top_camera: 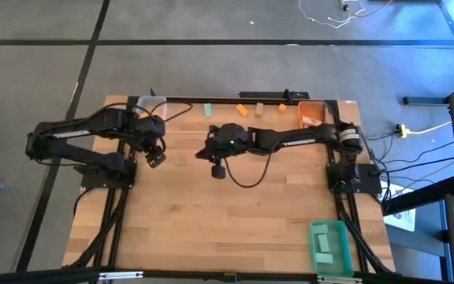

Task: Sort & place blocks by color
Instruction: Put the brown block into the orange bin

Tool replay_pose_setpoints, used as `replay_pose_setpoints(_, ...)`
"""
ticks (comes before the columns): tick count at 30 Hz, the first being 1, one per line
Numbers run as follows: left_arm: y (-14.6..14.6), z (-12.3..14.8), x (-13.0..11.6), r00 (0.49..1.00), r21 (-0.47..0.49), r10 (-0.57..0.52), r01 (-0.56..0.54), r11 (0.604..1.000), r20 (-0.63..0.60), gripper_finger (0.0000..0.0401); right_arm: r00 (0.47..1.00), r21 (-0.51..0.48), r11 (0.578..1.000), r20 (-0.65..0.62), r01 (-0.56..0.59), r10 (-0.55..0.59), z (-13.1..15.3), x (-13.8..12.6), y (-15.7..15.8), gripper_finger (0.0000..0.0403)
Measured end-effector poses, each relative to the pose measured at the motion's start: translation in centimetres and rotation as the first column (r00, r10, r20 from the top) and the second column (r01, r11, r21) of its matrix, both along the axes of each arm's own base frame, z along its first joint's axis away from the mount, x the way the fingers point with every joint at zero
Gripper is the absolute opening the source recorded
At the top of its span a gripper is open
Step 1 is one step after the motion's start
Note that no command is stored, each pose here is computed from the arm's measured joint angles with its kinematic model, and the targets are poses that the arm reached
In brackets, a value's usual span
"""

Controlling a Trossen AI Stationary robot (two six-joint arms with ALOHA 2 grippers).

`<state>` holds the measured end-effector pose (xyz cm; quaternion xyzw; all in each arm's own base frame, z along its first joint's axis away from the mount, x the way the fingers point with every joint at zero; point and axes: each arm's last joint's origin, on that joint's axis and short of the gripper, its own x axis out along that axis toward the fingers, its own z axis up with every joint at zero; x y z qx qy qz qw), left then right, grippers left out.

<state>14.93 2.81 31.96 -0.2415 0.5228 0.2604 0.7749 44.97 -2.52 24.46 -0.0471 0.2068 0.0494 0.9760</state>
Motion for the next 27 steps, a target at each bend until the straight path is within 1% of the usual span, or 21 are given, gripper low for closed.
replay_pose_setpoints(3,-0.1,0.0,-0.1,1.000,-0.006,0.011,-0.011,1.000,0.004,0.0219,0.999,0.016,0.999,-0.017,-0.034,0.035,0.3,1.4,0.0,0.0054)
replay_pose_setpoints(5,-0.1,0.0,0.0,1.000,-0.008,0.014,-0.014,1.000,0.001,0.0219,0.998,0.017,0.999,-0.053,-0.036,0.037,0.3,2.1,0.0,0.0069)
replay_pose_setpoints(7,-0.1,-0.2,0.0,1.000,-0.009,0.021,-0.021,1.000,0.002,0.0219,0.996,-0.012,1.000,-0.080,-0.028,0.027,0.5,2.8,-0.1,0.0083)
replay_pose_setpoints(9,-0.1,-1.0,0.1,0.999,-0.019,0.039,-0.039,0.999,-0.015,0.0219,0.991,-0.055,0.998,-0.130,-0.018,0.011,0.7,2.9,-0.3,0.0095)
replay_pose_setpoints(12,0.0,-3.3,0.3,0.996,-0.032,0.067,-0.069,0.997,-0.053,0.0219,0.985,-0.116,0.993,-0.168,0.017,-0.036,1.7,3.0,-0.5,0.0107)
replay_pose_setpoints(15,0.0,-6.2,0.3,0.992,-0.043,0.085,-0.089,0.995,-0.092,0.0219,0.977,-0.140,0.989,-0.199,0.046,-0.073,3.1,2.8,-0.8,0.0110)
replay_pose_setpoints(18,0.1,-8.6,0.7,0.994,-0.037,0.093,-0.096,0.995,-0.058,0.0219,0.966,-0.127,0.991,-0.251,0.033,-0.064,4.3,2.4,-1.1,0.0111)
replay_pose_setpoints(20,0.4,-10.1,0.9,0.993,-0.014,0.111,-0.112,0.994,-0.024,0.0219,0.954,-0.111,0.993,-0.291,0.041,-0.072,4.7,2.1,-1.3,0.0111)
replay_pose_setpoints(24,0.8,-12.4,1.2,0.988,0.049,0.144,-0.146,0.988,0.051,0.0219,0.926,-0.099,0.994,-0.367,0.057,-0.089,5.2,1.4,-2.0,0.0111)
replay_pose_setpoints(27,1.1,-13.7,1.2,0.983,0.080,0.162,-0.169,0.982,0.087,0.0219,0.906,-0.087,0.993,-0.411,0.073,-0.103,5.2,1.0,-2.5,0.0111)
